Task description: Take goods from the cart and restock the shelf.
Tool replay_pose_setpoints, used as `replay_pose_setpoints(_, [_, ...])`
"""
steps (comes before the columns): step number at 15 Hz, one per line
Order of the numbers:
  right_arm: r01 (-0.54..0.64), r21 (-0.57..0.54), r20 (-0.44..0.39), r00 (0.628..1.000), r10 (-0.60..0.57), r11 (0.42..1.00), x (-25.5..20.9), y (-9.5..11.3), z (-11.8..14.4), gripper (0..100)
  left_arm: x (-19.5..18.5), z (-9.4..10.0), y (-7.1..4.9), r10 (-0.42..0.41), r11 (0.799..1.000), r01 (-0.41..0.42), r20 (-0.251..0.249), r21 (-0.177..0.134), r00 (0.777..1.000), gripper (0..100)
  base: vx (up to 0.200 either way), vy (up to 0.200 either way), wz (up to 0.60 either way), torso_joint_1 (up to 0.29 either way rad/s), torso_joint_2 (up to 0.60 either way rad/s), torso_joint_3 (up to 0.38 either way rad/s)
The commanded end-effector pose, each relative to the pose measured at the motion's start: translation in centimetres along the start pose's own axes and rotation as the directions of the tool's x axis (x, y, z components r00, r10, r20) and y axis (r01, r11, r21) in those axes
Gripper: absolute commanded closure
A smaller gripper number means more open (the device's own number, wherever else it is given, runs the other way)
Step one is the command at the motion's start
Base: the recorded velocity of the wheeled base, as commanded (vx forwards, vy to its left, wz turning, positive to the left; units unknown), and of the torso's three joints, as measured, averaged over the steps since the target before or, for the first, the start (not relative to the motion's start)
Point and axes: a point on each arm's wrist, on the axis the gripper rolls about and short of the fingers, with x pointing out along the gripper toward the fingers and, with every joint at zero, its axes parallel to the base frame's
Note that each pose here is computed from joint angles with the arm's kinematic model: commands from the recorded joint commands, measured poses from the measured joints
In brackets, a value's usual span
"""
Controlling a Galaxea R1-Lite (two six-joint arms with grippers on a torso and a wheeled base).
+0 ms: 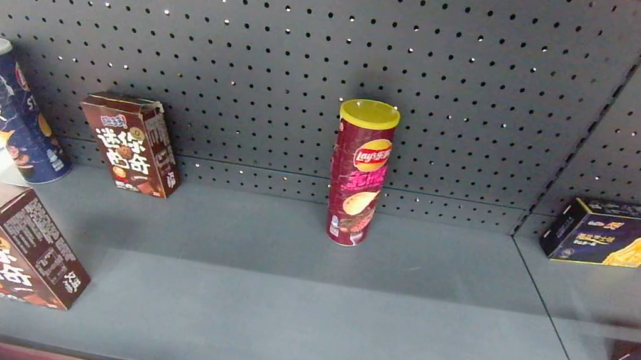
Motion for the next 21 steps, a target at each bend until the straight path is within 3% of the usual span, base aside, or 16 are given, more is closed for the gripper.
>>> replay_pose_setpoints(1, [0.0, 0.0, 0.0, 1.0, 0.0, 1.0, 0.0, 0.0, 0.0, 0, 0.0, 0.0, 0.0, 0.001, 1.0, -0.001, 0.0, -0.001, 1.0, 0, 0.0, 0.0, 0.0, 0.0, 0.0, 0.0])
replay_pose_setpoints(4, [0.0, 0.0, 0.0, 1.0, 0.0, 1.0, 0.0, 0.0, 0.0, 0, 0.0, 0.0, 0.0, 0.0, 1.0, 0.0, 0.0, 0.001, 1.0, 0, 0.0, 0.0, 0.0, 0.0, 0.0, 0.0])
replay_pose_setpoints(21, [0.0, 0.0, 0.0, 1.0, 0.0, 1.0, 0.0, 0.0, 0.0, 0, 0.0, 0.0, 0.0, 0.0, 1.0, 0.0, 0.0, 0.001, 1.0, 0, 0.0, 0.0, 0.6, 0.004, 0.0, 0.003])
